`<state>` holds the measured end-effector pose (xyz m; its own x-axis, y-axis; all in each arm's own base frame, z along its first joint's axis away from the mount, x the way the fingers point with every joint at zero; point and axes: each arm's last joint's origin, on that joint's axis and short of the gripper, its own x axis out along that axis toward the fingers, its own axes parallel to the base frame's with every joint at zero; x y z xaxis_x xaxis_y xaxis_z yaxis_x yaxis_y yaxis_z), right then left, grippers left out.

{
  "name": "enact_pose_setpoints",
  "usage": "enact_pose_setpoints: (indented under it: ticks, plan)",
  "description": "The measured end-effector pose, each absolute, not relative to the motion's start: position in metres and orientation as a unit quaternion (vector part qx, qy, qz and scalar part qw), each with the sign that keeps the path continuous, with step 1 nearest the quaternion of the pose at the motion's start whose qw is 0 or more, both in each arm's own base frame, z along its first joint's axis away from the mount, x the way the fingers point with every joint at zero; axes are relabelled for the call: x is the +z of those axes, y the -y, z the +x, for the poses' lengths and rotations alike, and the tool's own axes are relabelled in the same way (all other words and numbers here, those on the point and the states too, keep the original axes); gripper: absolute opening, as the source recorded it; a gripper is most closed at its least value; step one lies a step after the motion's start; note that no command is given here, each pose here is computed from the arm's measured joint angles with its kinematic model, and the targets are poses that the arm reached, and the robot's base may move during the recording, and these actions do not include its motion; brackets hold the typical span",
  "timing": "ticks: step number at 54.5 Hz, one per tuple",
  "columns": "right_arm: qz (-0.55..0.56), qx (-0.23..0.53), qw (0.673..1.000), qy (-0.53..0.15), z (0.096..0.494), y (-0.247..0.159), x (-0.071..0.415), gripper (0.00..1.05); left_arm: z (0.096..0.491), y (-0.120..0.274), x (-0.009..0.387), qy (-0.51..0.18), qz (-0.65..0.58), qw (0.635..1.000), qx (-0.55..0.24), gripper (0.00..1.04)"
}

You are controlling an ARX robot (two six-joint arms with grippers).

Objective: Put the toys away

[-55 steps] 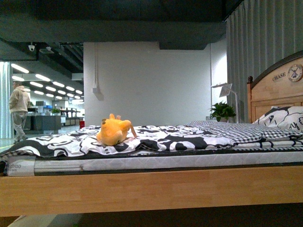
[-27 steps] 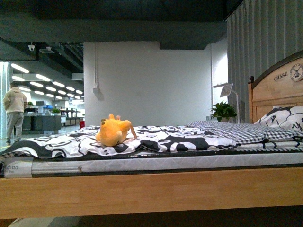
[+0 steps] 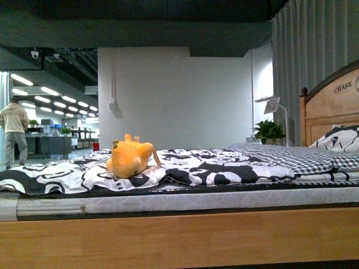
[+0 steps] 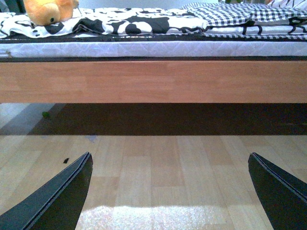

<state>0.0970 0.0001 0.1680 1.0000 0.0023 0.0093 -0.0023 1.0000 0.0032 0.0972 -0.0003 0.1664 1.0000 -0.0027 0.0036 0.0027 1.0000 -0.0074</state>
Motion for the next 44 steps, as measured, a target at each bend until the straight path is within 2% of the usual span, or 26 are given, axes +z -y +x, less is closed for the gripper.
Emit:
enact_pose_setpoints:
  ticks: [44]
  plan:
    - [0.002, 0.001, 1.0, 0.005, 0.097, -0.0001, 0.168, 0.98, 0.0972, 0.0003, 0.1664, 0.002, -0.004, 1.0, -0.001, 0.98]
